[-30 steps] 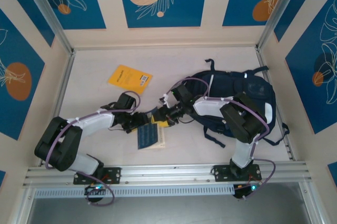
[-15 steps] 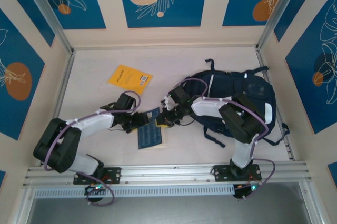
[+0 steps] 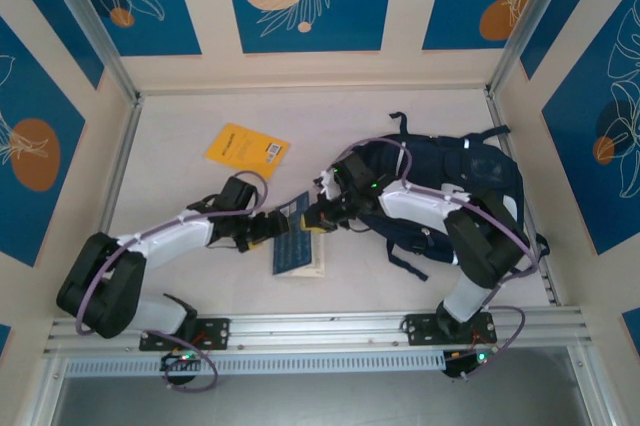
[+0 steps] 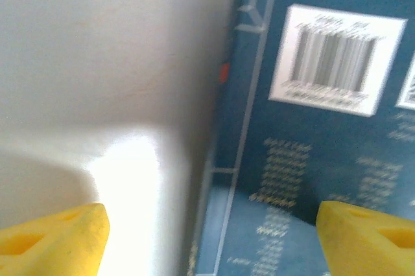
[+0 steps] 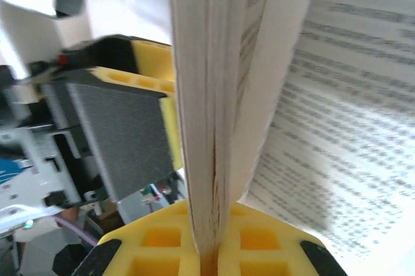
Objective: Pack the student bag
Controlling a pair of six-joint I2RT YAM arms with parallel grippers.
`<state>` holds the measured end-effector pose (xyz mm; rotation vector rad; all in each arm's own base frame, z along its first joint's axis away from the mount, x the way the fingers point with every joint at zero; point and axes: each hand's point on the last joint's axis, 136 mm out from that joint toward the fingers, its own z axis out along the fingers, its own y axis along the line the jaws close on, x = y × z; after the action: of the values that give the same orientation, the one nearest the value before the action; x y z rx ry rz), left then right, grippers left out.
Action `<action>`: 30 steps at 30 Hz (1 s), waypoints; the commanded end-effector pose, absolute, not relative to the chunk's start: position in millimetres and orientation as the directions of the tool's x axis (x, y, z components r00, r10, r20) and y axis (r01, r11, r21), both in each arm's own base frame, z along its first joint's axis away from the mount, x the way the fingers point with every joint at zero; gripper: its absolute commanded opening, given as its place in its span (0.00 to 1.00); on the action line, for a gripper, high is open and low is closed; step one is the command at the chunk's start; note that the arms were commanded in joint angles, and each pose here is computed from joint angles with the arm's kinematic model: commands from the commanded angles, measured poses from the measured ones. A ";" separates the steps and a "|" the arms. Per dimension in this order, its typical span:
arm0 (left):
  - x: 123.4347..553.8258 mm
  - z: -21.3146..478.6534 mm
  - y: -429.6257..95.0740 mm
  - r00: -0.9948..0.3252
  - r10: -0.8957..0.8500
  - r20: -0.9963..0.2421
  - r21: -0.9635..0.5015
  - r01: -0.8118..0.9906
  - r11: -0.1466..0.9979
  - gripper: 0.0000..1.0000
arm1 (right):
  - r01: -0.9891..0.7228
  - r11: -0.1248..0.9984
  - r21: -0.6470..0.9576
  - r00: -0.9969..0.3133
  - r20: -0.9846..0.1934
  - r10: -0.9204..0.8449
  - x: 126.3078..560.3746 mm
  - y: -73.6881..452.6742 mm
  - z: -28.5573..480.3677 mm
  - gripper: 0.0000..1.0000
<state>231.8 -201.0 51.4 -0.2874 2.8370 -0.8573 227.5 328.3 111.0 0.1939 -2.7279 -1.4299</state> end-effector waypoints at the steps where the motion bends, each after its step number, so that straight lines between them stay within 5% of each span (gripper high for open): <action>1: 231.8 72.6 -217.4 -0.972 -0.214 -0.097 -0.655 -0.099 0.749 0.85 | -0.064 0.431 0.900 -0.989 -0.001 -0.145 223.2 322.8 142.1 0.05; 10: 238.3 127.2 -254.0 -0.975 -0.193 -0.107 -0.845 -0.013 0.535 0.86 | -0.019 0.284 0.959 -0.996 0.007 -0.088 227.9 300.5 165.7 0.06; 14: 239.4 149.7 -265.6 -0.977 -0.186 -0.105 -0.898 0.013 0.441 0.79 | -0.012 0.246 0.969 -0.997 0.007 -0.077 230.6 297.6 170.8 0.07; 20: 240.3 181.7 -268.8 -0.968 -0.201 -0.153 -0.929 0.071 0.364 0.56 | -0.003 0.245 0.970 -0.998 0.012 -0.058 235.7 292.3 170.3 0.07; 27: 239.6 185.3 -260.3 -0.954 -0.228 -0.192 -0.911 0.087 0.403 0.27 | -0.002 0.304 0.953 -1.000 0.002 -0.013 240.1 283.9 162.8 0.14; 30: 239.9 183.5 -260.3 -0.954 -0.231 -0.190 -0.913 0.085 0.399 0.12 | -0.009 0.335 0.942 -1.000 -0.006 -0.010 239.1 283.3 160.7 0.32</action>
<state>239.8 -258.6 174.0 -0.1663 2.4157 -1.5562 241.0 285.9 159.9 -0.0017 -2.5188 -1.8438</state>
